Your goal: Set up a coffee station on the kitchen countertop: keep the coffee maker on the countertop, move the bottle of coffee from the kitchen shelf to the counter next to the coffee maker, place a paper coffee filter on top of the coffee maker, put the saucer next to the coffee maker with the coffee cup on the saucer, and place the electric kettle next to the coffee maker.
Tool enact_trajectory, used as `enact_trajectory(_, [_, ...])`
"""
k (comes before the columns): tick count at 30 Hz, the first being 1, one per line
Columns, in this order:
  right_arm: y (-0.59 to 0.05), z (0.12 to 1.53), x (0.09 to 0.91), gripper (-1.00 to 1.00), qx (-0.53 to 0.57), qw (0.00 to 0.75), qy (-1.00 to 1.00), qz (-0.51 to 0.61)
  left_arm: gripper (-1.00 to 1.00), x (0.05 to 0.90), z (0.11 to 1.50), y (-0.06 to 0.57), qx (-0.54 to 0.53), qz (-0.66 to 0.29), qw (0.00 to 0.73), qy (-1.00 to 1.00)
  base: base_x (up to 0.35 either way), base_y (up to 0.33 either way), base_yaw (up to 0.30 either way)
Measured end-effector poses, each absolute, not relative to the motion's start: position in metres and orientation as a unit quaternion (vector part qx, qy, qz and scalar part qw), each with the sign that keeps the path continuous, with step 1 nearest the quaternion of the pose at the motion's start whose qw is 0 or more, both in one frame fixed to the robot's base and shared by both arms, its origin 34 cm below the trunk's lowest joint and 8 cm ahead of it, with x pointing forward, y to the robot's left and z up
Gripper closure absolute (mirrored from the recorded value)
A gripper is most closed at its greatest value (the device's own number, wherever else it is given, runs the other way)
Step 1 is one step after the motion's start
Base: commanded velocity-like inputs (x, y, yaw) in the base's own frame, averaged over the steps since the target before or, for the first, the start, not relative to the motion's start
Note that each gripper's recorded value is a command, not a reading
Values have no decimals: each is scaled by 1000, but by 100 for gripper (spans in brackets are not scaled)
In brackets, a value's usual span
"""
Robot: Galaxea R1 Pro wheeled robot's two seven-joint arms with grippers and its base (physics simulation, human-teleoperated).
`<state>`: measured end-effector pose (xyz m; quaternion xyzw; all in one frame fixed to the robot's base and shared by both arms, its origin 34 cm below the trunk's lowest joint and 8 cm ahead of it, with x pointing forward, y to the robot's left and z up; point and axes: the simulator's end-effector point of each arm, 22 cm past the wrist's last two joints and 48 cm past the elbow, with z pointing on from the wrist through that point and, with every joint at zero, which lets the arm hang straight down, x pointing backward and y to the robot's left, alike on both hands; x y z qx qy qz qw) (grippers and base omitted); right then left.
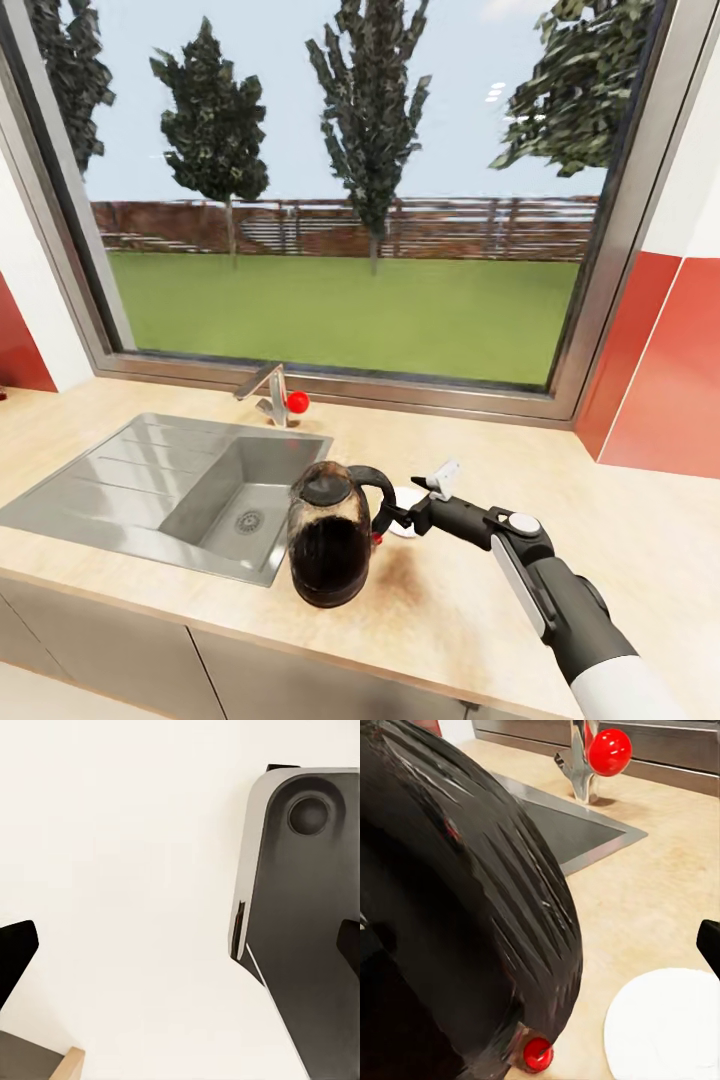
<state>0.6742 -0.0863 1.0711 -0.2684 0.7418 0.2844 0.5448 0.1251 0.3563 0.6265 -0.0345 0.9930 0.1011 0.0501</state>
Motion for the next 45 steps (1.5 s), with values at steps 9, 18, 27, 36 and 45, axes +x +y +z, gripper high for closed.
enact_trajectory(9, [-85, 1070, 674, -100, -268, 544, 742, 286, -100, 125, 626, 356, -35, 101, 50, 993, 21, 19, 0])
enact_trajectory(18, [-85, 1070, 674, -100, -268, 544, 742, 286, -100, 125, 626, 356, -35, 101, 50, 993, 33, 34, 0])
enact_trajectory(27, [-85, 1070, 674, -100, -268, 544, 742, 286, -100, 125, 627, 356, -35, 101, 50, 993, 57, 1, 0])
enact_trajectory(36, [-85, 1070, 674, -100, -268, 544, 742, 286, -100, 125, 626, 356, -35, 101, 50, 993, 2, 0, 0])
enact_trajectory(45, [-85, 1070, 674, -100, -268, 544, 742, 286, -100, 125, 626, 356, -35, 101, 50, 993, 0, 0, 0])
